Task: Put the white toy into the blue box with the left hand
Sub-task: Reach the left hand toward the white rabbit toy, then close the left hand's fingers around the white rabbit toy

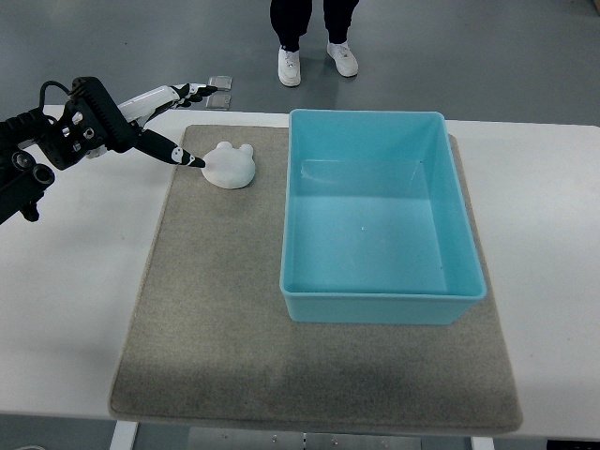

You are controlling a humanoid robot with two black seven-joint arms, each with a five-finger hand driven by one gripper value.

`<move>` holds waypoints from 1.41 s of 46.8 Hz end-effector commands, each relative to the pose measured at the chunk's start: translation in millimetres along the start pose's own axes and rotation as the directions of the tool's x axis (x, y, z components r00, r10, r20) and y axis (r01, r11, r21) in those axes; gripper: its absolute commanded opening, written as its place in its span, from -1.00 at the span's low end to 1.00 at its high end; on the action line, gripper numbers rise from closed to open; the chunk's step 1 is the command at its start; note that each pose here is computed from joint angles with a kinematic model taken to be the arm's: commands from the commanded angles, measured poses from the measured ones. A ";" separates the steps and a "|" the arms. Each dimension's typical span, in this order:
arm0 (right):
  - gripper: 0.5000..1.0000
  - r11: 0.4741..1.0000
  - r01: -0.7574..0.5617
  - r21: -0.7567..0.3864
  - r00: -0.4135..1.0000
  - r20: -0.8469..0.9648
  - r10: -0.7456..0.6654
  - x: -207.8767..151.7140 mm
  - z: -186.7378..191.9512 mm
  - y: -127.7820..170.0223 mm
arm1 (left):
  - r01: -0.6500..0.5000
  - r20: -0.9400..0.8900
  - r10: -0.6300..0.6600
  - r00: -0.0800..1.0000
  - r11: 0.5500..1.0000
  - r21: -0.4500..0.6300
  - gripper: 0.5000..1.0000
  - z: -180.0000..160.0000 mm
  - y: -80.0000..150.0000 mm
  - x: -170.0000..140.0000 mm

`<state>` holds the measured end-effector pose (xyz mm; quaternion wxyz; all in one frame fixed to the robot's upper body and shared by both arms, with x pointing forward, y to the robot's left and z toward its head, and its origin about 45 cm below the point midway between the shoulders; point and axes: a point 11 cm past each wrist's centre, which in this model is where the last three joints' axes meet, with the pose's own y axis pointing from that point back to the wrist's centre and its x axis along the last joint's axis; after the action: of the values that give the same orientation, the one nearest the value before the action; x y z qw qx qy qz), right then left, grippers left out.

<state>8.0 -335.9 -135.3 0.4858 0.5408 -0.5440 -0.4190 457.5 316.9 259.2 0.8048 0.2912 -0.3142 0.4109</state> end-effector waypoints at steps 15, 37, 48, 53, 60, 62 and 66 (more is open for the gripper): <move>0.74 1.000 0.000 0.000 1.000 0.000 0.000 0.0 0.0 0.0 | 0.070 0.170 -0.063 0.983 0.997 -0.031 0.89 15.9 -16.5 -30.3; 0.74 1.000 0.000 0.000 1.000 0.000 0.000 0.0 0.0 0.0 | 0.092 0.264 -0.082 0.961 0.995 -0.027 0.63 17.7 -28.6 -51.4; 0.74 1.000 0.001 0.000 1.000 0.000 -0.001 -0.2 0.0 0.0 | 0.079 0.341 -0.069 0.938 0.997 -0.016 0.50 13.9 -30.1 -51.5; 0.74 1.000 0.000 0.000 1.000 0.000 0.000 0.0 0.0 0.0 | 0.089 0.347 -0.079 0.935 0.996 -0.013 0.44 12.8 -29.8 -54.6; 0.74 1.000 0.000 0.003 1.000 -0.002 0.000 0.0 -1.0 -0.1 | 0.097 0.377 -0.086 0.922 0.995 -0.009 0.34 12.5 -29.3 -53.0; 0.74 1.000 0.000 0.001 1.000 0.000 0.000 0.0 -0.1 0.0 | 0.097 0.394 -0.086 0.915 0.995 -0.009 0.31 12.6 -29.3 -53.1; 0.74 1.000 0.000 0.000 1.000 0.000 0.000 0.0 0.0 0.0 | 0.091 0.405 -0.079 0.911 0.996 -0.009 0.29 11.3 -28.9 -53.1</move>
<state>8.3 -335.9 -135.3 0.4856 0.5411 -0.5440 -0.4188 454.2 268.0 221.3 0.7463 0.3710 -0.4632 0.3014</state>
